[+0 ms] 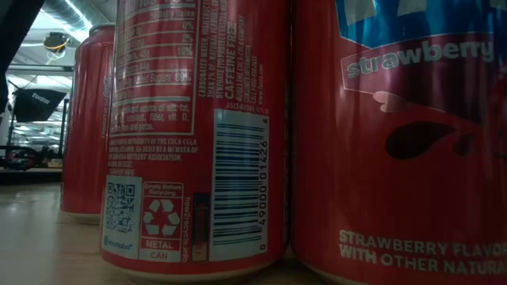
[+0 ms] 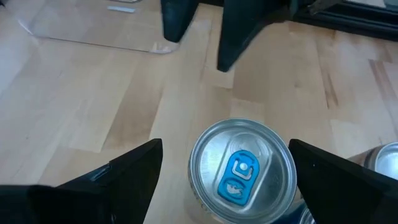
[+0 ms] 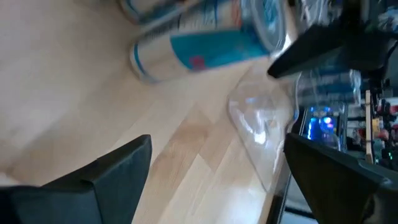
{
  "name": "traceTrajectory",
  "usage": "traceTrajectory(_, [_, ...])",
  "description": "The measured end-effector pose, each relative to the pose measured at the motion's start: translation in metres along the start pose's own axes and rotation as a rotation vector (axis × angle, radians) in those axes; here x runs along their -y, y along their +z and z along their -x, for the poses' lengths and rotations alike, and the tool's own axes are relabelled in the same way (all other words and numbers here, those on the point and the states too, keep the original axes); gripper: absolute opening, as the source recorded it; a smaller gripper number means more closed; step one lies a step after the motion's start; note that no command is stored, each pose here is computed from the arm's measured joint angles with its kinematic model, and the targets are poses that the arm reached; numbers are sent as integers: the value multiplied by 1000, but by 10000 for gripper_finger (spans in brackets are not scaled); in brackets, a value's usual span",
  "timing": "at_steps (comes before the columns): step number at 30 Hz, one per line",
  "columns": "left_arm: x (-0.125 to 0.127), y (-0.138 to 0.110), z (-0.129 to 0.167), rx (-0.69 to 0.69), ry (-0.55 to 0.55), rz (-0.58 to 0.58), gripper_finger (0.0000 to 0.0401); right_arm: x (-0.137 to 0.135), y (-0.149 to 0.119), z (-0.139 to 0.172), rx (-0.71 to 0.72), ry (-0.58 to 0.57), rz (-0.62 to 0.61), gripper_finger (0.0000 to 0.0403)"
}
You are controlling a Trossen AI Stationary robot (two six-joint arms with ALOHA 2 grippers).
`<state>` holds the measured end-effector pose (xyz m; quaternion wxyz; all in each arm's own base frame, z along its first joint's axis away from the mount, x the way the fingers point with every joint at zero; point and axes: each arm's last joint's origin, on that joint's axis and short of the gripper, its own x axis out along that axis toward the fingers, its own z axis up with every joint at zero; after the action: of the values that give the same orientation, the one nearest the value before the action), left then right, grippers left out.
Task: Sort soda cans
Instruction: Put the blue soda can into the left transparent bin
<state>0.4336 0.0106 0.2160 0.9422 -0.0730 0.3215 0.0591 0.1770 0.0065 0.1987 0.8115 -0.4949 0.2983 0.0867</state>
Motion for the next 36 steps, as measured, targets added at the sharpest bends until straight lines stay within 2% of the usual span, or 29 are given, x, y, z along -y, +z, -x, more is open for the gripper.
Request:
traceTrajectory(5, [0, 0, 0, 6, -1, -7, 334, -8, -2, -6, 88, -42, 10, 366])
traceTrajectory(12, [2, 0, 0, 5, -3, -21, 334, -20, -8, -11, 164, -207, -28, 366])
traceTrajectory(17, [1, -1, 0, -7, -18, -11, 326, -21, -8, -12, 205, -203, -27, 366])
traceTrajectory(30, [-1, 0, 1, -8, -43, -38, 236, -20, -7, -11, 214, -217, -25, 366])
traceTrajectory(36, [-1, 1, 1, 4, -38, -63, 233, -20, -7, -11, 212, -218, -11, 366])
